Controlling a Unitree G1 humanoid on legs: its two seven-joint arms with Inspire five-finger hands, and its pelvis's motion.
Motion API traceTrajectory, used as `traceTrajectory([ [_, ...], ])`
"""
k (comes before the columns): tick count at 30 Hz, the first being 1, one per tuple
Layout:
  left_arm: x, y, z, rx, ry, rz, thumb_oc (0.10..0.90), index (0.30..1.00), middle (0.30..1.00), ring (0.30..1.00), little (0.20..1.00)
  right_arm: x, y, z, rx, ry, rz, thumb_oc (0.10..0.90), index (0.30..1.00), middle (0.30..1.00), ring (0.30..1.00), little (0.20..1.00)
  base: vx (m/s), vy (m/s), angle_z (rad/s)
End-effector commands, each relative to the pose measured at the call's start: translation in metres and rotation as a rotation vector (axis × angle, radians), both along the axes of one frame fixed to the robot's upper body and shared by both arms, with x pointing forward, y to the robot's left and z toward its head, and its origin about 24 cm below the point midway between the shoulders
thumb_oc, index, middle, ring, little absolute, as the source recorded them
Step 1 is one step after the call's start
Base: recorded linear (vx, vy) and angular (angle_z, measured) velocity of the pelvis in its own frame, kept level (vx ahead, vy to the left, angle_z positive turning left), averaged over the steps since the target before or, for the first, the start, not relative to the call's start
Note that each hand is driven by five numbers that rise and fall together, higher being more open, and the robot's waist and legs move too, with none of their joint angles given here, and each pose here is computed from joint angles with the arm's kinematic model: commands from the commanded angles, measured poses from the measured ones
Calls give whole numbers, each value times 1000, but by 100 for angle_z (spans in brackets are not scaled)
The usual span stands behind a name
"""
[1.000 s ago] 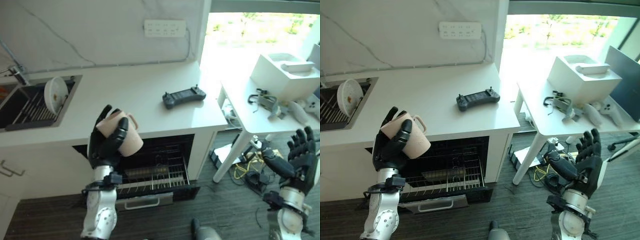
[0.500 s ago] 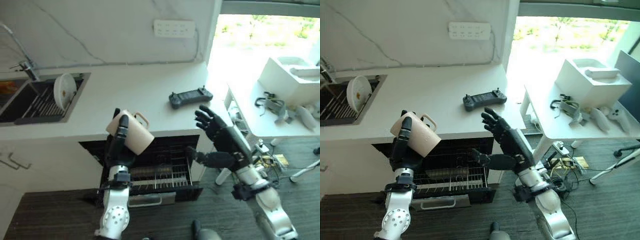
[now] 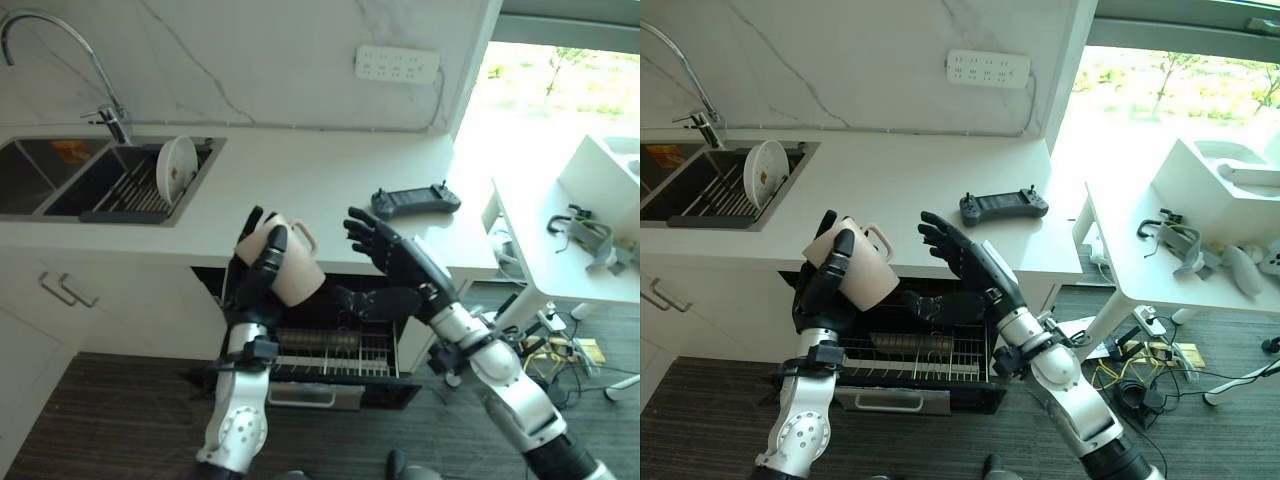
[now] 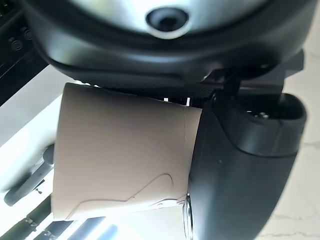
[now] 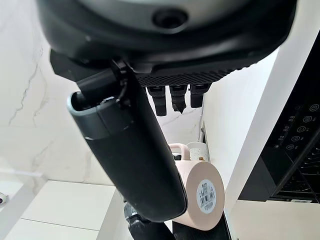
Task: Place the dishes in the dishwasher.
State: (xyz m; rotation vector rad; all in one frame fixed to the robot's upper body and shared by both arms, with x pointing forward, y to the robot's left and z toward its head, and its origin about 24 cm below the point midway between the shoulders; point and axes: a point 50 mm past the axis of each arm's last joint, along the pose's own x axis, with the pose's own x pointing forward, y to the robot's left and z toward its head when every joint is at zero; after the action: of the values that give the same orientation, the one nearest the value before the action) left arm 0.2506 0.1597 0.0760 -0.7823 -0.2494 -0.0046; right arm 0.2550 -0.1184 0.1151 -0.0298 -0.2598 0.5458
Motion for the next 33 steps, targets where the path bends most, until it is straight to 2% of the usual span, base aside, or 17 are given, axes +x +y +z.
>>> traceTrajectory([
  [1,12,-8,56,160,-316,34,400,300,300,300,300,11,11,41,60,-172,30,800,900,900,900,900,-19,-3,3],
  [8,15,-13,62,284,-352,87,400,300,300,300,300,17,29,41,30,-143,74,800,900,900,900,900,-1,0,0],
  [13,16,-13,65,369,-382,191,400,300,300,300,300,20,40,38,36,-102,107,800,900,900,900,900,0,0,0],
  [26,19,-27,59,593,-385,406,400,300,300,300,300,27,65,44,198,-53,125,800,900,900,900,900,24,0,0],
  [29,19,-26,49,632,-335,440,400,300,300,300,300,26,58,51,262,-124,45,800,900,900,900,900,52,3,0],
  [33,18,-26,45,631,-321,443,400,300,300,300,300,25,55,56,292,-157,25,800,900,900,900,900,0,0,0],
])
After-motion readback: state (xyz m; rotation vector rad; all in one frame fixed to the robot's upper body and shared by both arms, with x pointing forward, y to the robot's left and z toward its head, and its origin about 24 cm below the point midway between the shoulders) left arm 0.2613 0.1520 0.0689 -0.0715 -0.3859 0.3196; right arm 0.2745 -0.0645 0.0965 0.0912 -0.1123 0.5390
